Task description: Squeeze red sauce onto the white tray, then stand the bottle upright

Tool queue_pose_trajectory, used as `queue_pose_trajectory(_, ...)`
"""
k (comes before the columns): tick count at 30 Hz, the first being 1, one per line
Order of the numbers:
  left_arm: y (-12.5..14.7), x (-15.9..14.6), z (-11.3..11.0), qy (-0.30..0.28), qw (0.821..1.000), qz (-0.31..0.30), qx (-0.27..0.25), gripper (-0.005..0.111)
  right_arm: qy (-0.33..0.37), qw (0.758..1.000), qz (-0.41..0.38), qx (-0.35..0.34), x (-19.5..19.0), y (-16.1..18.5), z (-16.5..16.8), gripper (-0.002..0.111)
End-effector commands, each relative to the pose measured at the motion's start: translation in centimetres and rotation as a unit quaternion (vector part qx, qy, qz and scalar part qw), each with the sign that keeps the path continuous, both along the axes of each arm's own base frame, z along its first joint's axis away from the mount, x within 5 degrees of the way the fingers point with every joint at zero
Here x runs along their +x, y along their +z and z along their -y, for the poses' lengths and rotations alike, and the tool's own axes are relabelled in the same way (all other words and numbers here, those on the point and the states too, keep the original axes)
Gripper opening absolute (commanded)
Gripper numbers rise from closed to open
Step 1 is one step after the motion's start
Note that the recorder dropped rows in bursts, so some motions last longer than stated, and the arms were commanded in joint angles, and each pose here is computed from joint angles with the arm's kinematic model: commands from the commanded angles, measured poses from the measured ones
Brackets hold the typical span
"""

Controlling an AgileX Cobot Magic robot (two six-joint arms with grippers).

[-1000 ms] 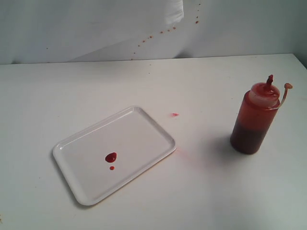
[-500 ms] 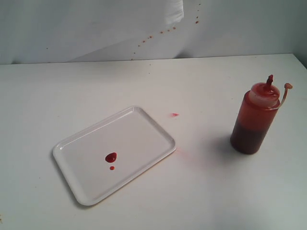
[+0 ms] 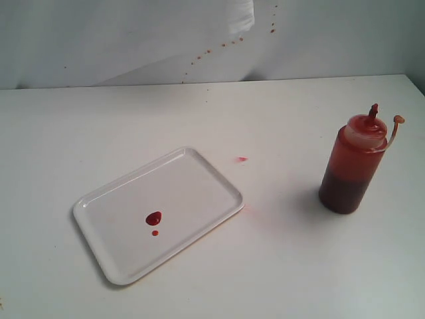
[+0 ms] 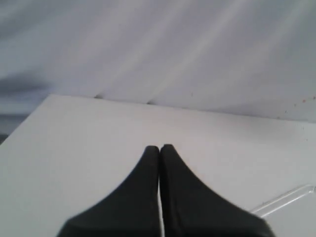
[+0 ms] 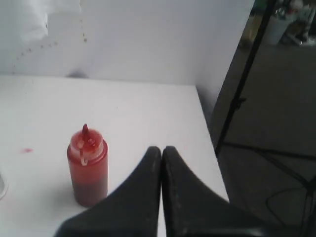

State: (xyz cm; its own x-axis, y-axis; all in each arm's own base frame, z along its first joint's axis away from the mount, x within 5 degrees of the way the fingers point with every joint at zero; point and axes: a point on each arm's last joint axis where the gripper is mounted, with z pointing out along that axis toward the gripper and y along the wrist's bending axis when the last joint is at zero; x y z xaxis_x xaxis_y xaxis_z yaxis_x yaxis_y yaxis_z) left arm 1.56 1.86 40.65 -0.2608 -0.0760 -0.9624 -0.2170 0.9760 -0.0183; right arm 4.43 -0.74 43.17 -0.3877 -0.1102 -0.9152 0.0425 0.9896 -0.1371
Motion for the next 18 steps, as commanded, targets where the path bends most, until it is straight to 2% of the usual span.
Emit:
queue_pose_trajectory(1,-0.6,-6.5,0.0,0.0,0.995,0.098,0.005,0.0,-0.005,0.996,0.09,-0.013,-6.0,0.1,-0.1,0.0)
queue_pose_trajectory(3,-1.4,-9.9,-0.1,0.008,0.988,0.153,0.01,0.0,-0.011,0.993,0.114,-0.022,-8.9,-0.6,0.0,0.0)
queue_pose_trajectory(4,-1.5,-10.0,-0.2,0.01,0.988,0.156,0.013,0.0,-0.013,0.991,0.132,-0.023,-10.2,-0.9,0.0,0.0)
queue_pose_trajectory(6,-1.8,-10.4,-0.3,0.006,0.992,0.12,0.038,0.0,-0.006,0.984,0.176,-0.03,-13.0,-1.6,0.0,0.0)
queue_pose_trajectory(9,-1.9,-10.1,-0.4,-0.013,0.992,0.123,0.035,0.0,-0.008,0.976,0.214,-0.044,-15.3,-2.7,0.2,0.0)
queue_pose_trajectory(13,-1.9,-10.1,-0.4,-0.014,0.992,0.124,0.037,0.0,-0.016,0.984,0.171,-0.047,-15.1,-3.7,0.6,0.0)
queue_pose_trajectory(18,-2.2,-9.0,-0.2,-0.028,0.989,0.137,0.04,0.0,0.004,0.984,0.169,-0.049,-13.4,-4.4,0.4,0.0)
